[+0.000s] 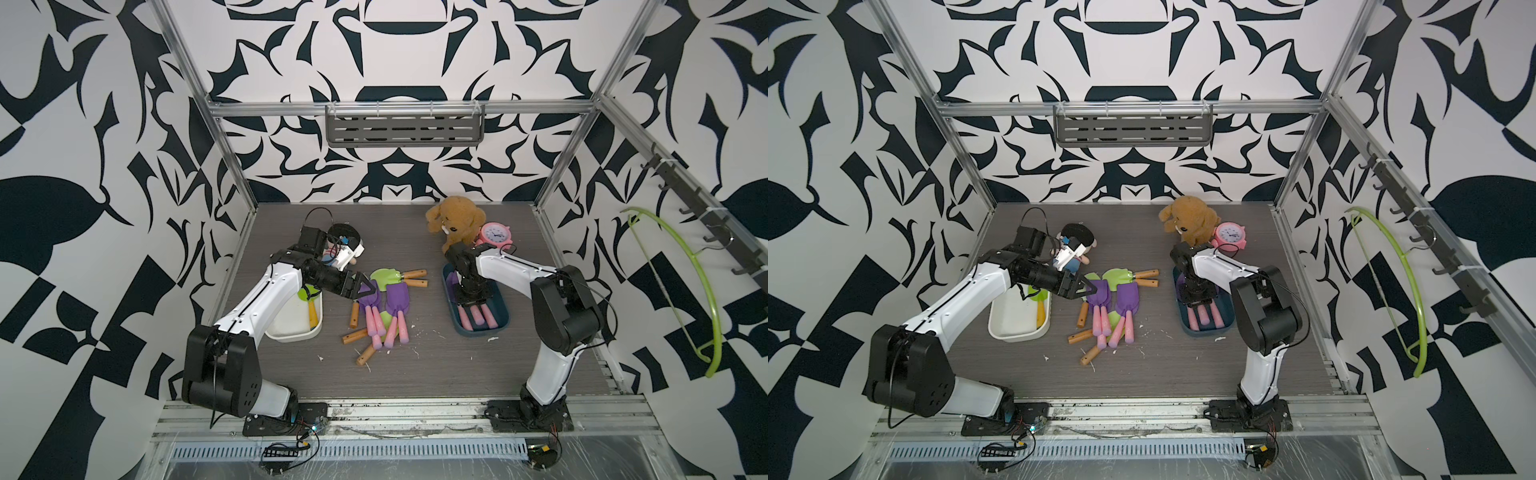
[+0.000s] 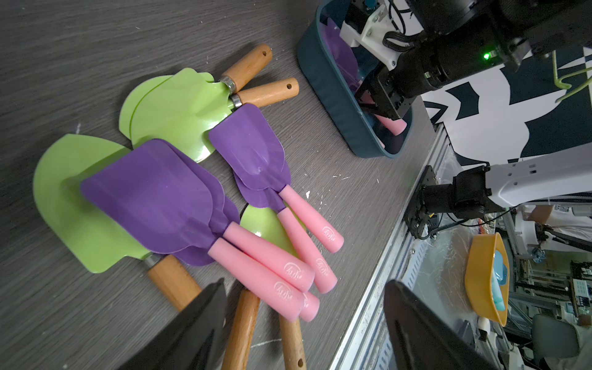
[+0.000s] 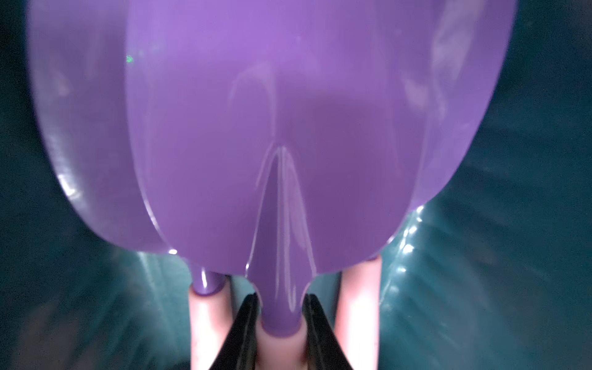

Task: Sort the small shovels by color and place them into the storage box
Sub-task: Place the shovel in the storage box.

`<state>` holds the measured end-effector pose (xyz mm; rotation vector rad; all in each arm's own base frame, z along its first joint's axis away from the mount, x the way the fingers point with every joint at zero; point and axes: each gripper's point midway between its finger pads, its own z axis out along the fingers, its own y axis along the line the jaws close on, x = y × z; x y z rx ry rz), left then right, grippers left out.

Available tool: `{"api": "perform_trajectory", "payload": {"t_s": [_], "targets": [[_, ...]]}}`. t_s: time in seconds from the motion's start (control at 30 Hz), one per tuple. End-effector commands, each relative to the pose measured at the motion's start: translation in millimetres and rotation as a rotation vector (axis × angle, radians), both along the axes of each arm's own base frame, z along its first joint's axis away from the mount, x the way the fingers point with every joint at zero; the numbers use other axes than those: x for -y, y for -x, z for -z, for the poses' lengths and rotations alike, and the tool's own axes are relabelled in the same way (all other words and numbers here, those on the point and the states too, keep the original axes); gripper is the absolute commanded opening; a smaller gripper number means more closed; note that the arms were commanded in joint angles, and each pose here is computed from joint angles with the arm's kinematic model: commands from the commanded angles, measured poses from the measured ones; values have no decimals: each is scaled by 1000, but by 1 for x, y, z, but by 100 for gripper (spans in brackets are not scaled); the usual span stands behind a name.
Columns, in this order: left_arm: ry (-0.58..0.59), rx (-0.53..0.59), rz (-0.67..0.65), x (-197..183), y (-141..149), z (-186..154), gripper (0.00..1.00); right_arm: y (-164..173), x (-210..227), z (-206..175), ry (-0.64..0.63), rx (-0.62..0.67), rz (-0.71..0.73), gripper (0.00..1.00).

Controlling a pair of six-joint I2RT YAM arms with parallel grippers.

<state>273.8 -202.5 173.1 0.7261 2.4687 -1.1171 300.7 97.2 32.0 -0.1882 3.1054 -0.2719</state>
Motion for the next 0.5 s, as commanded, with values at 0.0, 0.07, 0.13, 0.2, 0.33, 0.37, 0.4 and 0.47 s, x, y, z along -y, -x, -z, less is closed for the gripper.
{"api": "perform_trajectory", "payload": {"t_s": [0.0, 0.07, 0.13, 0.2, 0.33, 0.37, 0.4, 0.47], "targets": [[20, -9, -1, -1, 5, -1, 84, -12, 5, -12, 18, 61, 4, 26], [21, -10, -3, -1, 5, -1, 84, -12, 5, -10, 16, 58, 5, 29], [21, -13, -3, -1, 4, 0, 84, -11, 6, -10, 14, 58, 6, 31], [21, -14, -4, -1, 4, 0, 84, -10, 6, -9, 15, 57, 7, 32], [21, -15, -6, -2, 4, 0, 84, -10, 8, -10, 17, 61, 11, 33], [20, -16, -6, -2, 4, 1, 84, -10, 8, -11, 18, 62, 10, 33], [21, -16, -6, -2, 4, 0, 84, -9, 8, -12, 18, 63, 10, 32], [21, -15, -7, -2, 4, 0, 84, -9, 9, -13, 21, 65, 7, 32]]}}
